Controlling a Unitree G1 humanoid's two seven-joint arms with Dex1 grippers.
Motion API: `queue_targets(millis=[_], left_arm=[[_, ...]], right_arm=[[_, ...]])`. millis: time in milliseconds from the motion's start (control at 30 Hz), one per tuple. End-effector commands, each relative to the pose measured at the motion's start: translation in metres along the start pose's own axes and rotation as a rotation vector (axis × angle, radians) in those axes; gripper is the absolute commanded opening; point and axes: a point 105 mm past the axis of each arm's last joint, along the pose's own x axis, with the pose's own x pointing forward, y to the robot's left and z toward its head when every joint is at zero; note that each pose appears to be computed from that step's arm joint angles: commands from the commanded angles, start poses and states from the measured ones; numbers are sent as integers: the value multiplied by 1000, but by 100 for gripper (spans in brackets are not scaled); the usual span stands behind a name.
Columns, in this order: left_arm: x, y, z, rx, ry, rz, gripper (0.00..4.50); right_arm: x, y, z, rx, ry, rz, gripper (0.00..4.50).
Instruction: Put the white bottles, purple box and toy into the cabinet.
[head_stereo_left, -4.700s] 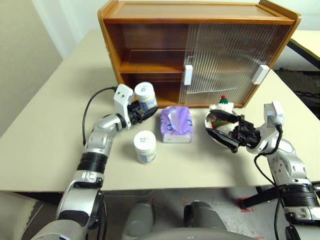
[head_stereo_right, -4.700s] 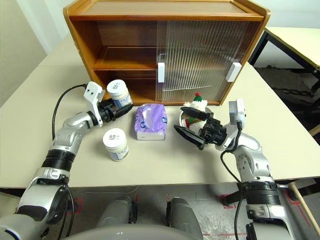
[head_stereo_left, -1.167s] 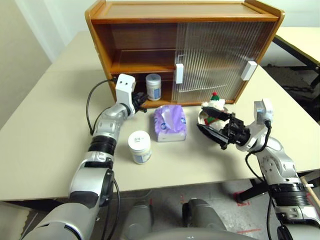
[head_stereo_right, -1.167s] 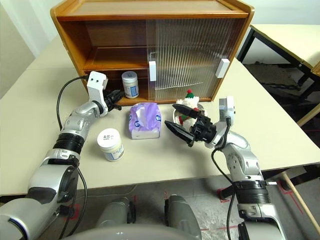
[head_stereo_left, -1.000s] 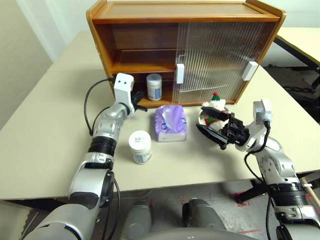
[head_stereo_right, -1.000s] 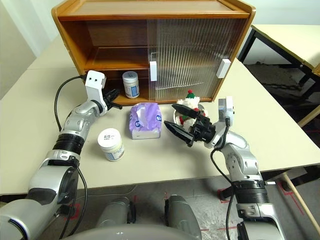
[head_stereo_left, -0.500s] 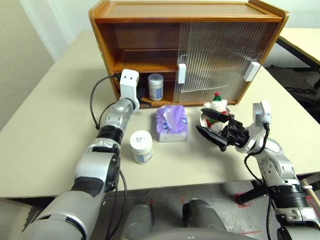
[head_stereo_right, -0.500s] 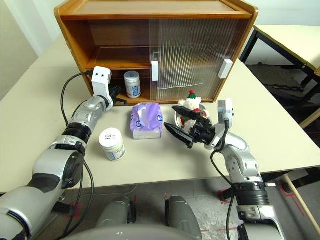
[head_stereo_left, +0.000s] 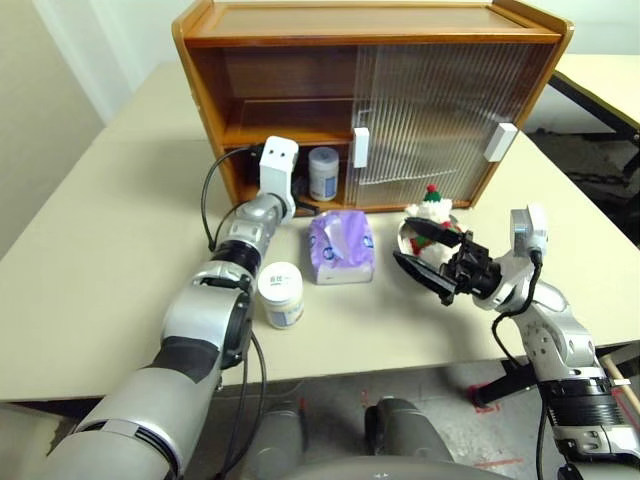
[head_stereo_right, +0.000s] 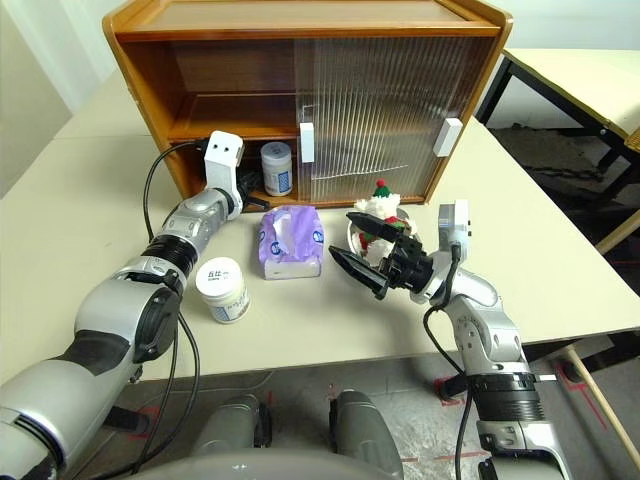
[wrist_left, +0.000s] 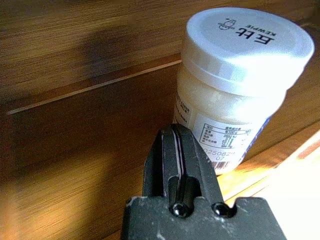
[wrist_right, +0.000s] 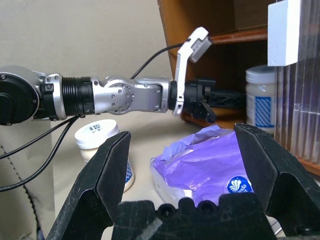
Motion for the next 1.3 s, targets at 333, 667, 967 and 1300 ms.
queue_targets(millis=[333,667,967,1300], left_arm=[[1,1,11,27,-25,-4,5],[-38,48,19,80,-90,-1,5],[-130,57,19,205,-118,-256,220],[-230,58,-36,201,43,-651,448]], right_arm=[[-3,0,8,-22,9,-22,450],[0,-2,5,-5,16,-2,450],[-2,-5,1,4,36,22,450],[0,-6,-1,9,48,73,450]])
